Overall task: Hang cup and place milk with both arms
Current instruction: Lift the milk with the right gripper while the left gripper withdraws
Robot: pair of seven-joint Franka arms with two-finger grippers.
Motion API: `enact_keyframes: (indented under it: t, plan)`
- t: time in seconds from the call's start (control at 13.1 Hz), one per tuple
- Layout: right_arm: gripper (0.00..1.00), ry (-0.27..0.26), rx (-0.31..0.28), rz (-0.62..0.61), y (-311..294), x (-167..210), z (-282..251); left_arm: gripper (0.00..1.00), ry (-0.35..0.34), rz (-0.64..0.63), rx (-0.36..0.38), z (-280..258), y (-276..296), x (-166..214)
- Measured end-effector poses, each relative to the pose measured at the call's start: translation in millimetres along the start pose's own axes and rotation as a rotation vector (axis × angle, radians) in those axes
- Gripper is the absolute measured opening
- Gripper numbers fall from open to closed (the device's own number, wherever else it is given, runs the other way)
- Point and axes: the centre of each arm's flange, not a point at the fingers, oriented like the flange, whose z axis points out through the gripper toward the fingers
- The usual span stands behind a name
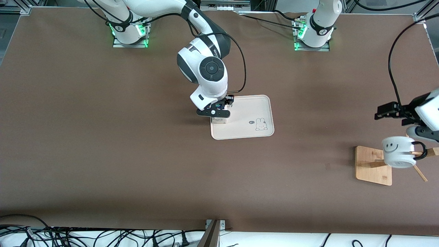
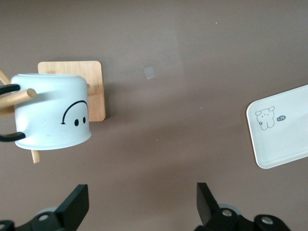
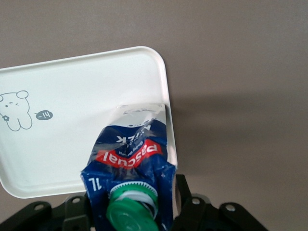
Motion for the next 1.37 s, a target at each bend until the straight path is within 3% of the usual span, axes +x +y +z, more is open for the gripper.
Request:
enact_keyframes:
  t: [0.08, 0.38, 0.53, 0.76, 1.07, 1.37]
  plan:
    - [0.58, 0.0, 0.0, 0.001, 0, 0, 0, 1.0, 0.006, -0.007, 0.019, -11, 11, -3]
    - [0.51, 0.01, 0.007, 0.006, 1, 2, -7, 1.0, 0.07, -0.07, 0.078, -37, 47, -27]
    - [0.51, 0.012, 0.006, 0.009, 4, 3, -16, 1.0, 0.136, -0.098, 0.103, -29, 37, -52]
    - [0.51, 0.0, -0.007, 0.034, 27, 17, -57, 1.0, 0.145, -0.122, 0.102, -19, 26, -81]
    - [0.53, -0.005, 0.007, -0.05, 106, 67, -113, 1.0, 0.136, -0.117, 0.1, -13, 29, -83]
    - [0.55, -0.047, -0.057, -0.114, 202, 118, -94, 1.0, 0.135, -0.105, 0.1, -12, 37, -81]
